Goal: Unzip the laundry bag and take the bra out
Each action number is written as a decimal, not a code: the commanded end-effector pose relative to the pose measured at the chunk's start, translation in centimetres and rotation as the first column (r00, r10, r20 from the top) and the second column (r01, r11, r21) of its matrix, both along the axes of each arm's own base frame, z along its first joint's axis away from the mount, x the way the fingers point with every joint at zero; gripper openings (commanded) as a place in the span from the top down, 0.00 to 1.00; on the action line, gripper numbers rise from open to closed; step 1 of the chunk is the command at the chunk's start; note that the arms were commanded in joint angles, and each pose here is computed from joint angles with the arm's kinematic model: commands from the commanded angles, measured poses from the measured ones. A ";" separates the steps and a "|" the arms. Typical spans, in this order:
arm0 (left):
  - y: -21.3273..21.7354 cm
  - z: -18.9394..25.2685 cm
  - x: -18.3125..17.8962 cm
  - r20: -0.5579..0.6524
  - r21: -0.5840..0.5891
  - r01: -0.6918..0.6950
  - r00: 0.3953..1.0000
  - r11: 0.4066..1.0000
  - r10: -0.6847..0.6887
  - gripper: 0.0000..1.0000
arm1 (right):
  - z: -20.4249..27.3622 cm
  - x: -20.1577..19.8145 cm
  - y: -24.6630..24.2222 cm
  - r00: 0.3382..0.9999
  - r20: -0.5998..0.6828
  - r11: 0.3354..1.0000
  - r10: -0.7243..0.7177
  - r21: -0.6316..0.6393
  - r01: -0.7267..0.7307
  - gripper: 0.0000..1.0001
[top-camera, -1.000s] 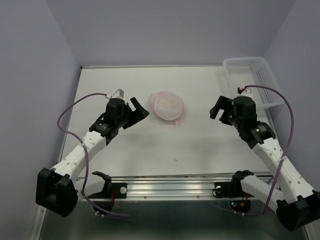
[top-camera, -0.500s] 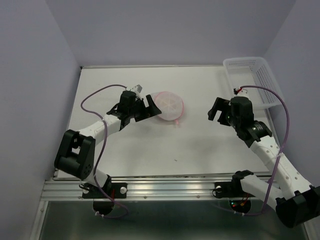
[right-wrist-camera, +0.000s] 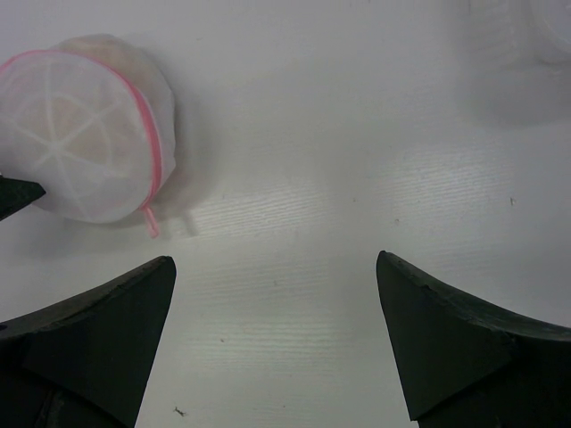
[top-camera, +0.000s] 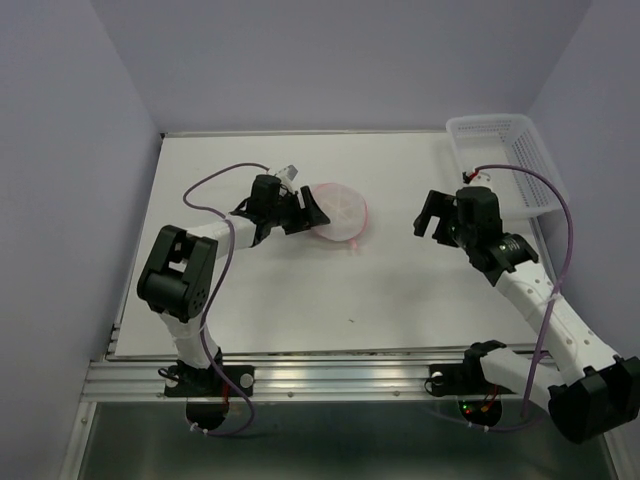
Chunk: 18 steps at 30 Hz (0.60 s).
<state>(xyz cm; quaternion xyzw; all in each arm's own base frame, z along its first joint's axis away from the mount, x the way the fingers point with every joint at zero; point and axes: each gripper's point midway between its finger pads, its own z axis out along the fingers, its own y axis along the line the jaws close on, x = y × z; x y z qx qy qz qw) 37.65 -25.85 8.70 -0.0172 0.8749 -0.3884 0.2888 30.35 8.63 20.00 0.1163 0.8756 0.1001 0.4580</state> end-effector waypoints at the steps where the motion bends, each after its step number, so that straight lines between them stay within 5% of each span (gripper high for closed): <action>1: -1.4 2.2 1.3 0.100 -0.084 0.070 0.993 0.994 -0.062 0.27 | 3.1 1.7 0.1 0.996 0.091 1.000 0.003 -0.022 -0.001 0.00; 5: -1.9 2.4 1.5 0.103 -0.112 0.100 0.991 0.989 -0.089 0.57 | 2.9 2.3 0.2 0.997 0.078 0.999 0.011 -0.037 -0.008 0.00; 8: -1.7 2.8 1.6 0.098 -0.129 0.091 0.992 0.987 -0.078 0.96 | 2.6 2.4 0.6 0.997 0.064 0.998 0.039 -0.048 -0.036 0.00; 18: -2.4 7.7 -1.1 0.037 -0.270 -0.013 0.999 0.963 0.023 1.00 | -0.2 0.5 5.4 0.957 0.000 0.957 0.291 -0.002 -0.291 0.00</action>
